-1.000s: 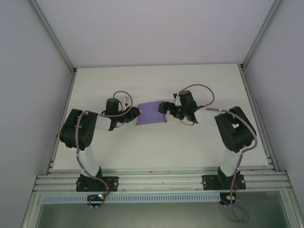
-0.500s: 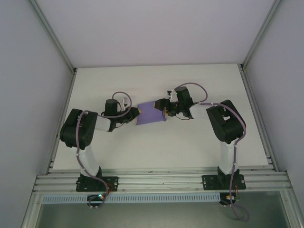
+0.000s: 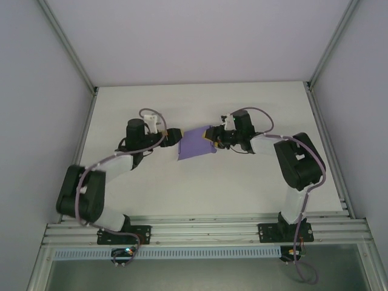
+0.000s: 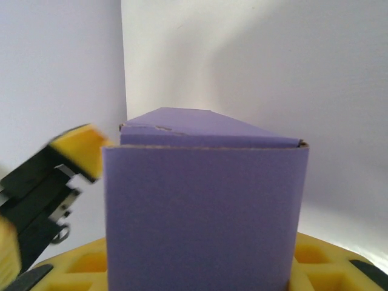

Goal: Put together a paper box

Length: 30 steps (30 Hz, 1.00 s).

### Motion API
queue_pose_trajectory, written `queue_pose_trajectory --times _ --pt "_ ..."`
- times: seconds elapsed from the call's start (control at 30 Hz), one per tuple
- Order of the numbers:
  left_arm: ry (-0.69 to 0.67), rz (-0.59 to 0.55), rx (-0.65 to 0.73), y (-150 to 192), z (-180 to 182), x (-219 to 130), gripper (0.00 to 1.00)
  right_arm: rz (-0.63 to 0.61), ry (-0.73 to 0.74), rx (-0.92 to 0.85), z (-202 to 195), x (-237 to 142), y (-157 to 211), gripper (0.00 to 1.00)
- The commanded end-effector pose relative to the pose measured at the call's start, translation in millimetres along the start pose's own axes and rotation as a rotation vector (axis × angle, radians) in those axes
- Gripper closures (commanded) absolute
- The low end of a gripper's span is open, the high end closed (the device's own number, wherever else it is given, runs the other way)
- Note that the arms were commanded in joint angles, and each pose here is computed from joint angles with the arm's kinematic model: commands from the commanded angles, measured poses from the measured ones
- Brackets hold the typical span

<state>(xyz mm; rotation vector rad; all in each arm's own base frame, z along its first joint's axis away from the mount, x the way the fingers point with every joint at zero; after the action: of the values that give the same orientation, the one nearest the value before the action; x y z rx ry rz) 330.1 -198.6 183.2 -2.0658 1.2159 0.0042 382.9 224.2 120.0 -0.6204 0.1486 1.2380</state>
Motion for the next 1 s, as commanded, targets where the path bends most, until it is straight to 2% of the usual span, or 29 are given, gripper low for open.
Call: queue_pose_trajectory --times 0.0,0.07,0.1,0.2,0.33,0.53,0.67,0.83,0.97 --pt "-0.182 0.044 0.520 22 -30 -11 0.00 0.054 0.009 0.178 3 -21 4 0.61" --pt "-0.200 0.102 0.774 45 -49 -15 0.00 0.072 -0.015 0.276 2 -30 4 0.60" --pt "-0.192 0.126 0.859 54 -56 -17 0.00 0.091 -0.027 0.321 2 -33 6 0.59" --pt "-0.152 0.176 0.998 70 -72 -22 0.00 0.144 -0.063 0.399 6 -41 10 0.57" --pt "-0.215 0.263 1.087 75 -72 -20 0.00 0.209 -0.116 0.462 17 -47 14 0.57" --pt "-0.216 0.386 1.249 90 -72 -8 0.00 0.252 -0.119 0.533 23 -51 18 0.58" --pt "-0.247 0.355 1.320 81 -73 3 0.00 0.279 -0.160 0.566 27 -50 18 0.57" --pt "-0.229 0.388 1.334 83 -76 12 0.00 0.282 -0.169 0.615 28 -49 17 0.57" --pt "-0.268 0.323 1.343 72 -77 16 0.07 0.291 -0.193 0.623 30 -49 17 0.56"
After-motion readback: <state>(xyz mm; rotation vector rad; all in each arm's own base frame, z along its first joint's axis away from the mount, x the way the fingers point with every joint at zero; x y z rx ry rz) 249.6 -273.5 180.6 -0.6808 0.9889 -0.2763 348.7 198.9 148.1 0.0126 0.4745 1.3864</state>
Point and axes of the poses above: each hand's point on the last joint's axis, 136 mm out from that joint toward the fingers, its own x axis out along the fingers, its own z axis along the line the jaws close on, y = z × x, the point moved 4 cm from there along -x, back along the fingers, and after that the axes turned 14 degrees about -x, right-handed, at the moved point
